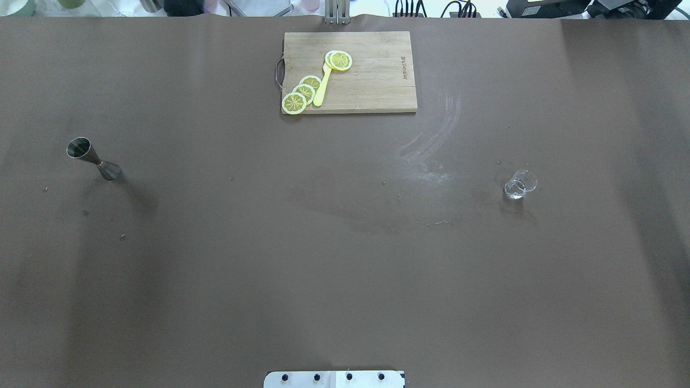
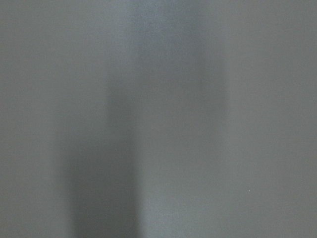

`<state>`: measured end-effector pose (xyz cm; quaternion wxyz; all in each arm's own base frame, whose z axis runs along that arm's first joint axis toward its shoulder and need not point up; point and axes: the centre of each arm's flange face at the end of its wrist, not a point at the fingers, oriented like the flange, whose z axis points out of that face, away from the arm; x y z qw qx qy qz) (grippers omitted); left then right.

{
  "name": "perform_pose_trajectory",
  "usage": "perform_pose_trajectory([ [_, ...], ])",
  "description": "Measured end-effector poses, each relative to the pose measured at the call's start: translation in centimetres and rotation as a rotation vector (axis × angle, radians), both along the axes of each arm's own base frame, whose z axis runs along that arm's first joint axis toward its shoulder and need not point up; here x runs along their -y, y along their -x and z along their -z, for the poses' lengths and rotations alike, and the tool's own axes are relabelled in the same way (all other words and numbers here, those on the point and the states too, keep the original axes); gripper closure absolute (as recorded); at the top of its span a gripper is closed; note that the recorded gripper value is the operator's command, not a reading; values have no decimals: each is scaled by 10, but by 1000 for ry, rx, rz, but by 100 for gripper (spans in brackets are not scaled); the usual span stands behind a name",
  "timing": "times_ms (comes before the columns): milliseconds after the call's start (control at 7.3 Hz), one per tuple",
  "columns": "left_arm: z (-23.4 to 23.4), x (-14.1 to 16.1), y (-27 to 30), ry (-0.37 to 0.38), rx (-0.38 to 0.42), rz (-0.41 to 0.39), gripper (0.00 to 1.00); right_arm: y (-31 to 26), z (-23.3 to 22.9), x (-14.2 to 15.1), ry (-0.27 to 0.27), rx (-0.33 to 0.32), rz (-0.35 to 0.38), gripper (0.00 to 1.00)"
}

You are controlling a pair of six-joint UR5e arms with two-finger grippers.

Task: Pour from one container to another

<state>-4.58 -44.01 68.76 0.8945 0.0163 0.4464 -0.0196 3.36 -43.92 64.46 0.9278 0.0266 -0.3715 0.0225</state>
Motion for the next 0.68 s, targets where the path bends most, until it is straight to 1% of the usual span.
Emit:
perform_pose_trajectory([
  [137, 7, -5, -1, 15, -3, -3, 1, 0, -1, -1, 1, 2, 0, 0],
  [274, 13, -6, -5, 12, 1, -22, 1, 0, -2, -2, 2, 3, 1, 0],
  [411, 14, -6, -11, -5, 17, -60, 1, 0, -2, -2, 2, 4, 1, 0],
  [685, 20, -4, -16, 6, 57, -120, 1, 0, -2, -3, 2, 5, 1, 0],
])
